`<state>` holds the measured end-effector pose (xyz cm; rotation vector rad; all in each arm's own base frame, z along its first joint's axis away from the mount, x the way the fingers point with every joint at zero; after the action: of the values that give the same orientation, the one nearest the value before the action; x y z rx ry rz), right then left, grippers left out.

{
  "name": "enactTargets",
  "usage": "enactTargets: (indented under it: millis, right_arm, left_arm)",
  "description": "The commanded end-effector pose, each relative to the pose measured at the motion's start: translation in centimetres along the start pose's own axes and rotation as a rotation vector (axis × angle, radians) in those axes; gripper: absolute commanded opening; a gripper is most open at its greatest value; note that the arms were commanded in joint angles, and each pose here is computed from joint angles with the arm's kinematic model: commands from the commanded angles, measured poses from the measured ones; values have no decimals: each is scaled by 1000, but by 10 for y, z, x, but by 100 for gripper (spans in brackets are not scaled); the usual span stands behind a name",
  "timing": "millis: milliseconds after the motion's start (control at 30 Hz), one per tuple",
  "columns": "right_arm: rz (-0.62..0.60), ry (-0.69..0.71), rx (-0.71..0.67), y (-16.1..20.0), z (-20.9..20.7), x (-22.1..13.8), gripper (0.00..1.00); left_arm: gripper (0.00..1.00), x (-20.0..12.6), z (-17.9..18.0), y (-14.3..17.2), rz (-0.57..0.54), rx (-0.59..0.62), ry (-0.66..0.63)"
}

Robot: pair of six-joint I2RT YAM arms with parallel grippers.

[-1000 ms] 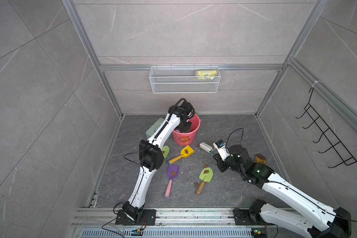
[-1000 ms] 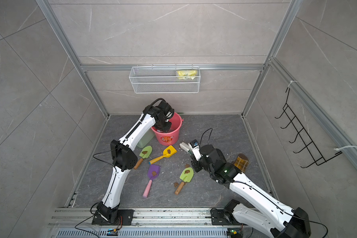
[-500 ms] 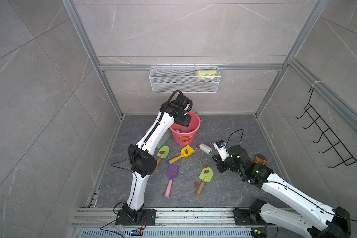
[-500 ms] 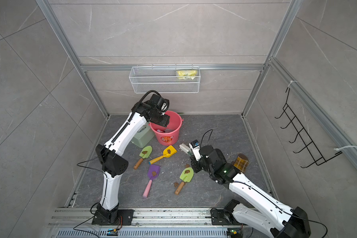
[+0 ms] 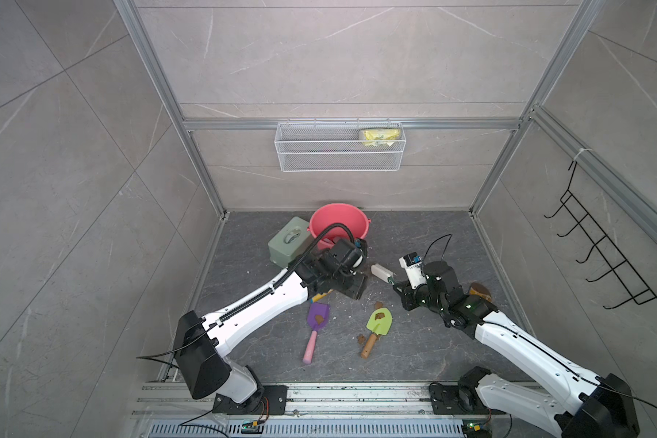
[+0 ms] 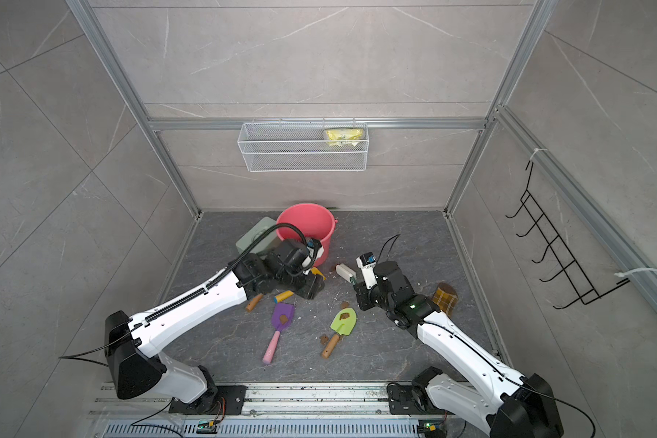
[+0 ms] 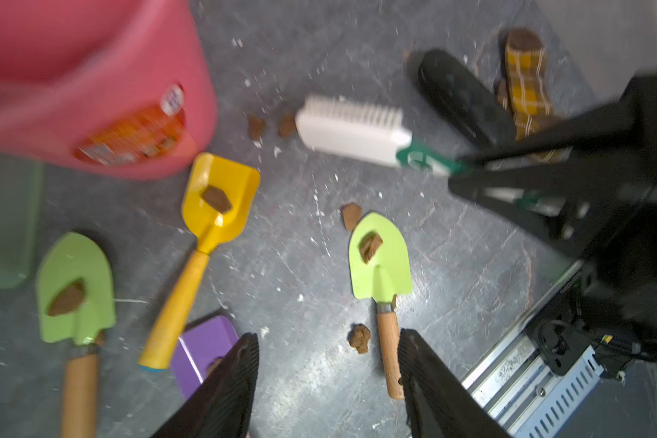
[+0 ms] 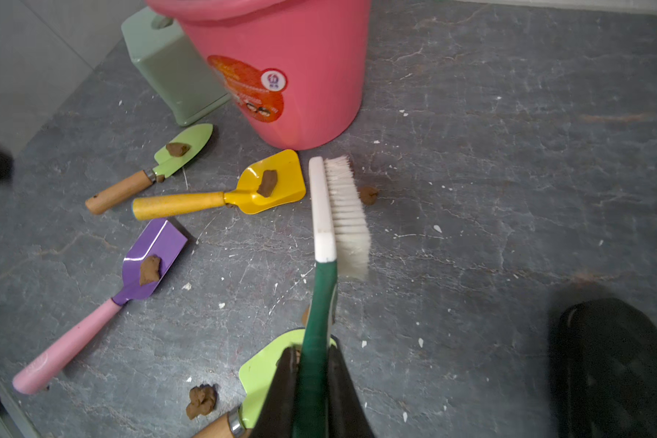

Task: Brush the soil off the hand trowel and place it into the bucket
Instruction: Pick up the hand trowel from the center of the board.

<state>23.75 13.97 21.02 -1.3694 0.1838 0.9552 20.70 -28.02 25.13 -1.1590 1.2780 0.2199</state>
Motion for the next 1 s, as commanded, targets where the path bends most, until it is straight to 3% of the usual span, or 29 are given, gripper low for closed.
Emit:
enactTargets:
  millis: [0, 133, 333, 633, 967]
  right_arm:
    - [-70, -62, 111, -8, -11, -5, 0]
    - [-87, -80, 228, -12, -35, -5, 0]
    - [-115, -46, 273, -12, -51, -7, 0]
    - [-87, -67, 266, -5, -51, -3, 0]
    - [-89, -52, 264, 5, -52, -4, 0]
  left_arm:
    - [63, 9, -17, 13, -73, -71, 2]
    - [63, 36, -47, 48, -16, -8, -34]
    - [63, 71, -85, 84, 132, 68, -20]
    - [63, 92, -81, 132, 303, -51, 25]
    - [62, 108, -83, 140, 355, -71, 26]
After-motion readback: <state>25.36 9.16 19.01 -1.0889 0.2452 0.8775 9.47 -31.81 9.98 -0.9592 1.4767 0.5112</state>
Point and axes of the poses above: each gripper's point midway between its finger pads, its own x axis out along the fingers, its own z axis along the line the jaws close on, y = z × x, the point moved 7 cm from there along -x, back along the fingers, and after that the axes turned 3 degrees about x, right-handed, at the moved point
